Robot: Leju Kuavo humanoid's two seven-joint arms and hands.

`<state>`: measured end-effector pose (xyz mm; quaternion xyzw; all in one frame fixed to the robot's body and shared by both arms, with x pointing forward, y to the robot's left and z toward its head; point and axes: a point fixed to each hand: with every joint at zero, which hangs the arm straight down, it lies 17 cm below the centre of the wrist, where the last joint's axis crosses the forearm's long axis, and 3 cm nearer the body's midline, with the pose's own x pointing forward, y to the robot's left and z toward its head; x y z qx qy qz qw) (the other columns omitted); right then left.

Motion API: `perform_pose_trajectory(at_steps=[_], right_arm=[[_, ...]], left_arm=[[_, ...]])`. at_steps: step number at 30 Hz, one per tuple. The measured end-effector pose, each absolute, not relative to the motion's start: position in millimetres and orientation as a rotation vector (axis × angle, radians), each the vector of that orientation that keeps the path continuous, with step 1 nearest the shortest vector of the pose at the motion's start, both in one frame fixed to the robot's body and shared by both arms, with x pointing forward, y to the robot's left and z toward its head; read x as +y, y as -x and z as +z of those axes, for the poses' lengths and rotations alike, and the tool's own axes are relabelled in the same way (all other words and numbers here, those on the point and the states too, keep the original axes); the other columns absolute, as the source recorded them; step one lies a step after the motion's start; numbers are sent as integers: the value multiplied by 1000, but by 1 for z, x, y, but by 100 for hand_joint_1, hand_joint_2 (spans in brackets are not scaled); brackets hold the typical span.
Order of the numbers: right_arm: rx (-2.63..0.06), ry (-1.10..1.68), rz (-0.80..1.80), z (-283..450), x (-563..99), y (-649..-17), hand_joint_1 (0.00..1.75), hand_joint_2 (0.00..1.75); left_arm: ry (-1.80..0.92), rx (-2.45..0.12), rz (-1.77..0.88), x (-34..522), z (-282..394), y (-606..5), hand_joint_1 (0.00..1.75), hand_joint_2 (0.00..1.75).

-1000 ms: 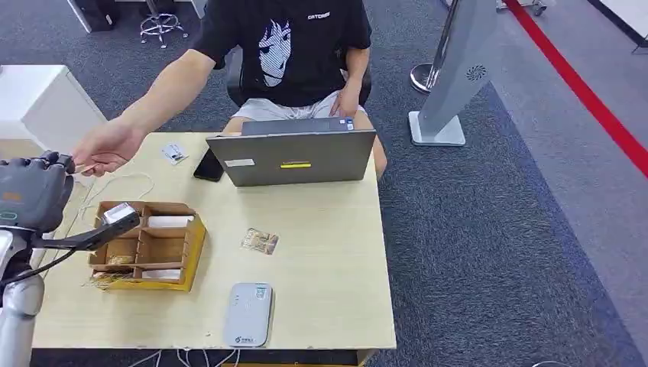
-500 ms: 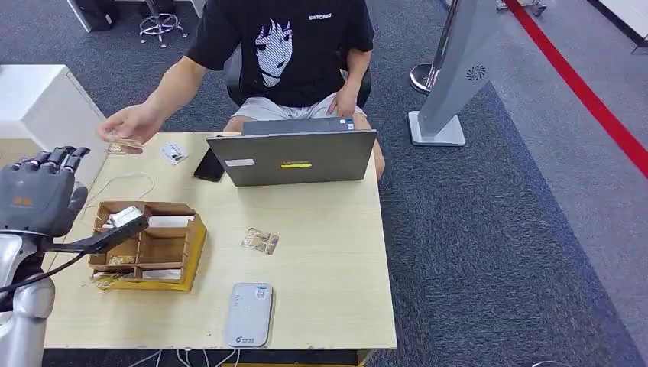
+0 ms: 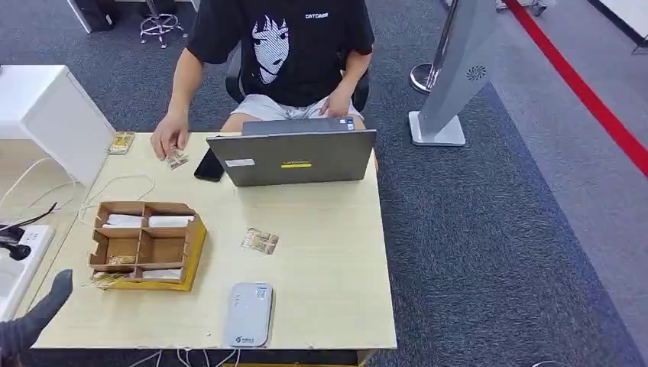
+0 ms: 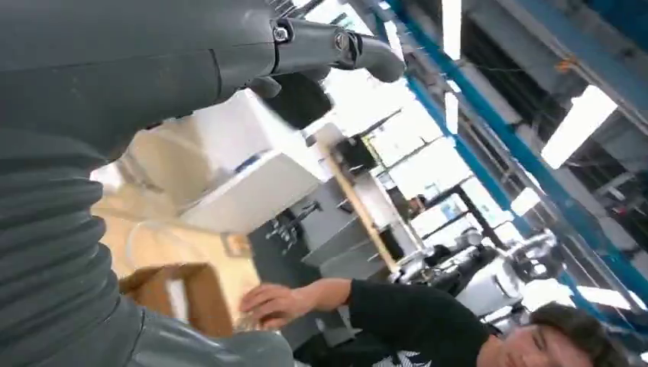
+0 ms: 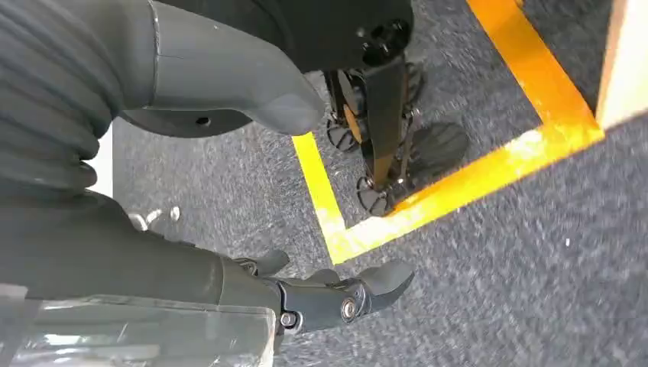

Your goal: Pass the card to the sensor for recognition and then transmit it.

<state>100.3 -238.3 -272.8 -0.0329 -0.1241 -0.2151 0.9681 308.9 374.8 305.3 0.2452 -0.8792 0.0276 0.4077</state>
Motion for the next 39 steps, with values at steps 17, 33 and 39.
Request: perform_pose_trajectory(at_steps=[17, 33, 39], right_arm=[[-223, 83, -485, -274, -239, -94, 0, 175], [-220, 82, -434, -274, -239, -92, 0, 175], [-220, 78, -415, -274, -238, -91, 0, 175]], left_arm=[[-457, -1620, 386, 433, 70, -264, 0, 175], [-382, -1113, 436, 406, -122, -212, 0, 175], [-361, -977, 485, 394, -163, -198, 0, 175]])
